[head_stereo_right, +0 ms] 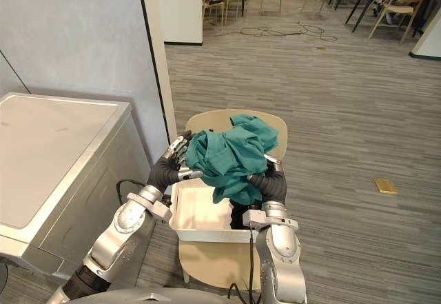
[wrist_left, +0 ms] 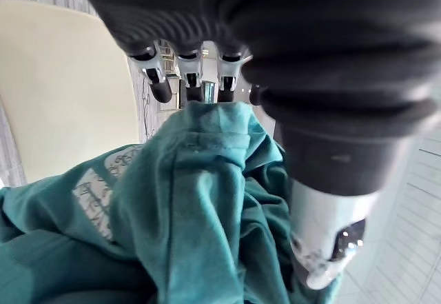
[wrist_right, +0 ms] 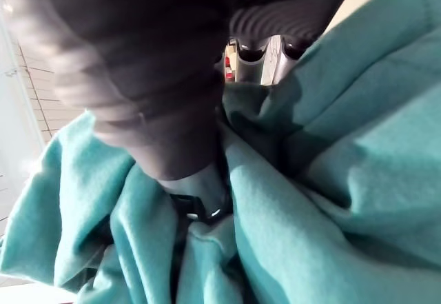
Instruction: Pick up the laundry basket with both hands and put the clothes into the washing machine.
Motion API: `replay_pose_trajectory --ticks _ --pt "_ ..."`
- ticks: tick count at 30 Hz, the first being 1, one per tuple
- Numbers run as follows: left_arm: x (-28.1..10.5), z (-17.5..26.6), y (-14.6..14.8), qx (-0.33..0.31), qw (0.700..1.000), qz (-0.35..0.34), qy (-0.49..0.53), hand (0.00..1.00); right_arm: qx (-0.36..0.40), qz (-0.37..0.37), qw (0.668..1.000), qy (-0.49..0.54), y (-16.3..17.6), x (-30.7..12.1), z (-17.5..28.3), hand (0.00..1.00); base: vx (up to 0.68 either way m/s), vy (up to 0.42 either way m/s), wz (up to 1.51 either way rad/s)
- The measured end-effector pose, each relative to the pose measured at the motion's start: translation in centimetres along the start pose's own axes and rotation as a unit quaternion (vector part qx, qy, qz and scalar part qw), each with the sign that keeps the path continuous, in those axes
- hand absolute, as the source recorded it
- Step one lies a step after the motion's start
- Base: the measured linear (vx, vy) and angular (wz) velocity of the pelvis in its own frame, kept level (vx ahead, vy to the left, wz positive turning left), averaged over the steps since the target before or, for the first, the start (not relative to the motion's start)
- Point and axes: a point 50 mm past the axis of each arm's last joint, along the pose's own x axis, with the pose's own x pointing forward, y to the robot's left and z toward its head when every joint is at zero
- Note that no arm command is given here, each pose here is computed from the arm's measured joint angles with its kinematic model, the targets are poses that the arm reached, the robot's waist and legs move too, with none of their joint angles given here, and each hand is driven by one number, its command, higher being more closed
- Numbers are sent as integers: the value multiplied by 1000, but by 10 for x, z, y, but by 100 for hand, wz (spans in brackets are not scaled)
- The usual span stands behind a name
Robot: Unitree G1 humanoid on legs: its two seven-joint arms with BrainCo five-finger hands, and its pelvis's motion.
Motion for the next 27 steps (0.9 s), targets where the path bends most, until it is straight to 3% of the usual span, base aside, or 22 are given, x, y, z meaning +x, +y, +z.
replay_pose_trajectory --ticks 15,27 --pt "26 -13 -10 109 994 -21 25 0 80 19 997 -15 16 -3 6 100 0 0 1" --pt "38 -7 -23 134 989 -56 11 0 95 33 995 -9 20 -6 4 100 0 0 1"
